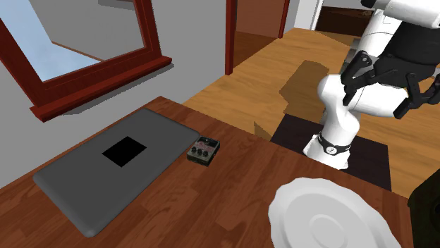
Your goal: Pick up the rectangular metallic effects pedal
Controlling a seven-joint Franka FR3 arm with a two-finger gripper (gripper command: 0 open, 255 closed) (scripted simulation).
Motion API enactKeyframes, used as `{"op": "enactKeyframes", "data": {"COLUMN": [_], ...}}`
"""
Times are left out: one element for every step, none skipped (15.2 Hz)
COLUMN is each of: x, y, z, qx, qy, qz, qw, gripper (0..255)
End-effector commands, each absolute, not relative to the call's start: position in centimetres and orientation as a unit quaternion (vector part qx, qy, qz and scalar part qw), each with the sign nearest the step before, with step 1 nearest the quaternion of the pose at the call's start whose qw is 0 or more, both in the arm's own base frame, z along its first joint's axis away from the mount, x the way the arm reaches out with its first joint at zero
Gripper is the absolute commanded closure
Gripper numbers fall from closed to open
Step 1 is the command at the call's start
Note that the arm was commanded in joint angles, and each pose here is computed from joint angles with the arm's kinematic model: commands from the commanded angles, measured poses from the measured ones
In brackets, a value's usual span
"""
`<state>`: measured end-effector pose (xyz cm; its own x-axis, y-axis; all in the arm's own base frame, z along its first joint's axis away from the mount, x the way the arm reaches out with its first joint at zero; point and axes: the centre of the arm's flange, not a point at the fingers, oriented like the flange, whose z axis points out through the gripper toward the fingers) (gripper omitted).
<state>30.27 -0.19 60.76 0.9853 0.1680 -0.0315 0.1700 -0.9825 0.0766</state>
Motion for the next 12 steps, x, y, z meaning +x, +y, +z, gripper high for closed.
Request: {"op": "enactKeyframes", "data": {"x": [30.3, 30.3, 30.3, 30.4, 30.5, 30.6, 30.7, 30.8, 31.0, 31.2, 31.4, 31.6], "y": [-0.2, -1.4, -2.6, -3.7, -4.9, -6.1, -7.3, -8.5, -9.7, -10.8, -12.0, -13.2], "z": [60.8, 60.2, 59.7, 59.2, 58.6, 58.1, 57.6, 57.1, 56.6, 56.0, 55.5, 55.0], "qx": [0.996, 0.995, 0.994, 0.994, 0.993, 0.992, 0.991, 0.990, 0.989, 0.988, 0.987, 0.985], "qy": [0.085, 0.092, 0.098, 0.105, 0.112, 0.118, 0.125, 0.132, 0.138, 0.145, 0.152, 0.158], "qz": [-0.012, -0.007, -0.002, 0.003, 0.008, 0.013, 0.019, 0.024, 0.029, 0.034, 0.039, 0.045], "qw": [0.040, 0.040, 0.041, 0.042, 0.042, 0.043, 0.044, 0.044, 0.045, 0.045, 0.046, 0.047], "gripper": [0, 0, 0, 0, 0, 0, 0, 0, 0, 0, 0, 0]}}
